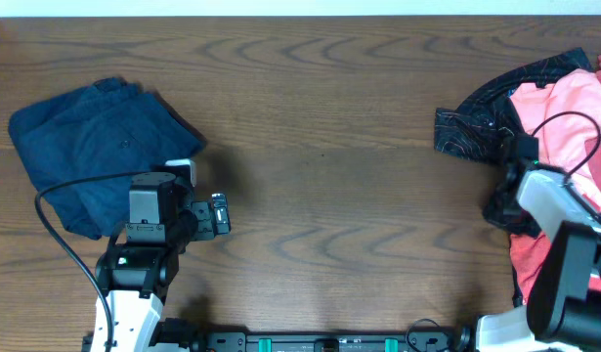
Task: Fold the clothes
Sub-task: 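Reach the right gripper into the clothes pile and grasp the coral shirt, then drag the coral shirt leftward with the right gripper toward the table center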
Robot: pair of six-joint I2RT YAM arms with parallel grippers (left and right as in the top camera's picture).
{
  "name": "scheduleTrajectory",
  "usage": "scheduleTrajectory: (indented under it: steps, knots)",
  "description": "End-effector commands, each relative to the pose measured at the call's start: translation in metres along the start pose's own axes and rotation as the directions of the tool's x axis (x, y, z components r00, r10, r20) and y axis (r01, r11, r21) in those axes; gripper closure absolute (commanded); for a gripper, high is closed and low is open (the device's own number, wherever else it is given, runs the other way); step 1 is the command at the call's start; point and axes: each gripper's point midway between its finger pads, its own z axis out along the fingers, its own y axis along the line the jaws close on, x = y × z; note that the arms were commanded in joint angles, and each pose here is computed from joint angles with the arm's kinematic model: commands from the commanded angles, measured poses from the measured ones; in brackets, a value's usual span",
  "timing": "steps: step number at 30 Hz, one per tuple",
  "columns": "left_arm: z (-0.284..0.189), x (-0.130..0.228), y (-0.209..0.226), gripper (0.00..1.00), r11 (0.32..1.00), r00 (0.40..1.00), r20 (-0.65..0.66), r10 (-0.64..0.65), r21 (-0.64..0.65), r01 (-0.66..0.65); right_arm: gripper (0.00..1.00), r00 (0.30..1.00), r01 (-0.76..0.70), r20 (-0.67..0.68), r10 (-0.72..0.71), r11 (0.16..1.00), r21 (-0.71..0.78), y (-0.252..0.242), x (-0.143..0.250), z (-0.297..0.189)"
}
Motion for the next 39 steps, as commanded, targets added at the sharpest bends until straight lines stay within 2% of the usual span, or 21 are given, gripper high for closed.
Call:
scheduleTrajectory:
  steps: [1,5,8,11,14,17,24,28,31,39]
  knots:
    - [-0.003,-0.006,-0.002,0.02,1.0,1.0,0.013,-0.009,0.01,0.009,0.99,0.984,-0.12,0.124,0.132,0.988,-0.096,-0.018,-0.048,-0.056]
    - [-0.003,-0.006,-0.002,0.02,1.0,1.0,0.013,-0.009,0.01,0.009,0.99,0.954,-0.128,0.233,0.191,0.957,-0.259,-0.03,-0.08,-0.123]
    - [-0.003,-0.006,-0.002,0.02,1.0,1.0,0.013,-0.009,0.01,0.009,0.99,0.926,0.015,0.349,0.14,0.913,-0.407,-0.021,-0.096,-0.176]
    - [-0.003,-0.007,-0.002,0.02,1.0,1.0,0.016,-0.009,0.01,0.008,0.99,0.863,0.288,0.503,0.051,0.768,-0.572,0.008,-0.097,-0.246]
    - [-0.003,-0.008,-0.002,0.02,1.0,1.0,0.019,-0.008,0.011,0.008,0.99,0.773,0.512,0.632,0.05,0.538,-0.669,0.033,-0.076,-0.328]
    - [-0.003,-0.008,-0.002,0.02,1.0,1.0,0.02,-0.009,0.011,0.008,0.99,0.703,0.65,0.71,0.047,0.362,-0.668,0.051,-0.044,-0.384]
    - [-0.003,-0.008,-0.002,0.02,1.0,1.0,0.02,-0.008,0.011,0.008,0.99,0.605,0.795,0.788,-0.109,0.047,-0.604,0.113,0.048,-0.429]
    - [-0.003,-0.008,-0.002,0.02,1.0,1.0,0.021,-0.008,0.011,0.008,0.99,0.504,0.842,0.848,-0.164,-0.122,-0.525,0.161,0.097,-0.447]
    - [-0.003,-0.008,-0.002,0.02,1.0,1.0,0.021,-0.008,0.011,0.008,0.99,0.443,0.87,0.881,-0.167,-0.16,-0.467,0.202,0.117,-0.455]
    - [-0.003,-0.01,-0.002,0.02,1.0,1.0,0.028,-0.008,0.013,0.007,0.99,0.403,0.897,0.893,-0.201,-0.107,-0.429,0.311,0.142,-0.432]
